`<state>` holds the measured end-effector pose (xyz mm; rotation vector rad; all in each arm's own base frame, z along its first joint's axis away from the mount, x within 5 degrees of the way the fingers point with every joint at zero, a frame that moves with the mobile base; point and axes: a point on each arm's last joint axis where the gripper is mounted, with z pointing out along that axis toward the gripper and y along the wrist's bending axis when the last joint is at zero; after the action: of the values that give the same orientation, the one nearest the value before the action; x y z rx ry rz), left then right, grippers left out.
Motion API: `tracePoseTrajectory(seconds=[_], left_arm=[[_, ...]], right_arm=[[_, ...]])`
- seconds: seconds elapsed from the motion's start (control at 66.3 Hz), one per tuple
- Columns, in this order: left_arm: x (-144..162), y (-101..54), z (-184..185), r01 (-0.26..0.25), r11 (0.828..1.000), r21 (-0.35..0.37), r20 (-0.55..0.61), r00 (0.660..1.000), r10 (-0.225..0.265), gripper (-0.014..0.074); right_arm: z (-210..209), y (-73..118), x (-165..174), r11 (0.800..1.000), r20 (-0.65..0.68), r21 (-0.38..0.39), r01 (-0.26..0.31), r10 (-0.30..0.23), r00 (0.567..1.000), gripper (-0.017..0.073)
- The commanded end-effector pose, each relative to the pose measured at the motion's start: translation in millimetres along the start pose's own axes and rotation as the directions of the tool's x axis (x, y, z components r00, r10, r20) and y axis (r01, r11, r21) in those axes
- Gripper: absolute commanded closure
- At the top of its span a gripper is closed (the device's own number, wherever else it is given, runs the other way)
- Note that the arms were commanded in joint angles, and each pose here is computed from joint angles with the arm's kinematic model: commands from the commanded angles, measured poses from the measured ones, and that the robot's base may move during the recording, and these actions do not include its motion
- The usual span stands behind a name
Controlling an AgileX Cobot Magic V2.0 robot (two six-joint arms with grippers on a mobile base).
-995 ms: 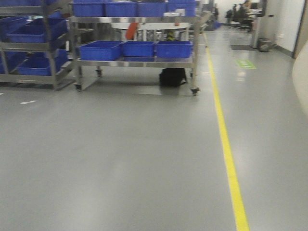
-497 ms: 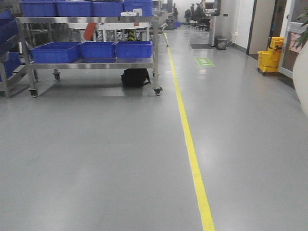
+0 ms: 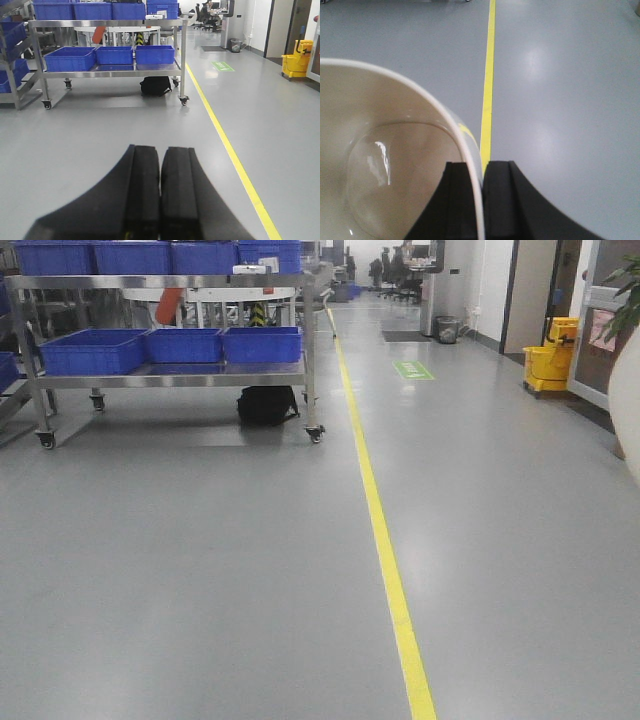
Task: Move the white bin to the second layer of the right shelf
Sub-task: 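Drive the base away from the table along the aisle, holding the bin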
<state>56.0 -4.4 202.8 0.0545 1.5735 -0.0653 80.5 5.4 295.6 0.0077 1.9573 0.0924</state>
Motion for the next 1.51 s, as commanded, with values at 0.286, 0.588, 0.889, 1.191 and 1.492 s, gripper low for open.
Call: tracePoseTrajectory(seconds=[0.286, 0.588, 0.889, 1.191, 1.492], left_arm=[[4.2, -0.4, 0.2, 0.009, 1.0, 0.009, 0.06, 0.998, -0.01, 0.0509], [4.2, -0.4, 0.2, 0.009, 1.0, 0.009, 0.06, 0.998, -0.01, 0.0509], [4.2, -0.4, 0.2, 0.009, 1.0, 0.009, 0.06, 0.998, -0.01, 0.0509], [4.2, -0.4, 0.2, 0.009, 1.0, 0.009, 0.06, 0.998, -0.01, 0.0509], [4.2, -0.4, 0.2, 0.009, 1.0, 0.009, 0.06, 0.998, -0.01, 0.0509]], right_arm=[[-4.1, 0.7, -18.0, 1.0, 0.121, -0.001, -0.001, 0.001, 0.993, 0.0512], [-4.1, 0.7, -18.0, 1.0, 0.121, -0.001, -0.001, 0.001, 0.993, 0.0512], [-4.1, 0.7, -18.0, 1.0, 0.121, -0.001, -0.001, 0.001, 0.993, 0.0512], [-4.1, 0.7, -18.0, 1.0, 0.121, -0.001, -0.001, 0.001, 0.993, 0.0512], [-4.1, 0.7, -18.0, 1.0, 0.121, -0.001, -0.001, 0.001, 0.993, 0.0512]])
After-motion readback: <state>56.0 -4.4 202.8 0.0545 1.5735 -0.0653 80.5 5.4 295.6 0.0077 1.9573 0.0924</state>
